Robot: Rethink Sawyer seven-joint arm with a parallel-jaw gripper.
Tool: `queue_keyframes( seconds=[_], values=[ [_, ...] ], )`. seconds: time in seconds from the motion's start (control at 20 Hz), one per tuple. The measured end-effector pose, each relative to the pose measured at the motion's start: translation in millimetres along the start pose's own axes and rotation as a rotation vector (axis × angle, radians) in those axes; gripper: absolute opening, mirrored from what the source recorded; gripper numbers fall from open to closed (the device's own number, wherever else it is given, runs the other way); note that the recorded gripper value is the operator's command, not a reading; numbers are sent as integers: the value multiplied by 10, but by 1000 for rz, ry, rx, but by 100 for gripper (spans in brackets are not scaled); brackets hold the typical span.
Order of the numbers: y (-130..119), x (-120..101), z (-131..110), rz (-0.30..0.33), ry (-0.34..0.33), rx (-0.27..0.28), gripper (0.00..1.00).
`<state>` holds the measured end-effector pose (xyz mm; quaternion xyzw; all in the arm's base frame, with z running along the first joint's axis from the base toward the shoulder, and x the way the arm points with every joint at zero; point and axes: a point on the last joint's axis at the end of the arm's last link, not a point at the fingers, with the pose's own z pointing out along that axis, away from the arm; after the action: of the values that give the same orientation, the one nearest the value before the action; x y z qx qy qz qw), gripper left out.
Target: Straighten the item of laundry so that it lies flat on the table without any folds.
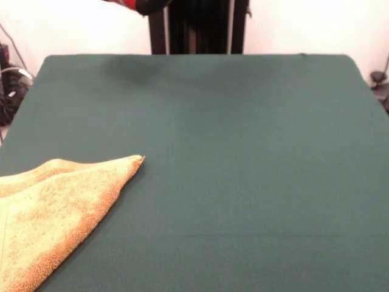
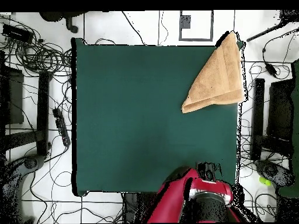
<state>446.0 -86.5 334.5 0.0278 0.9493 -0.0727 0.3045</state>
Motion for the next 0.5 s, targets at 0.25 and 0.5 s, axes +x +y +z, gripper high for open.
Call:
queue_keyframes(
  seconds=[0.25,0.5],
  values=[
    [67,-246,-6,-14,-41,-7,0],
    [109,-425,1,-25,-69,-13,0]
  ],
)
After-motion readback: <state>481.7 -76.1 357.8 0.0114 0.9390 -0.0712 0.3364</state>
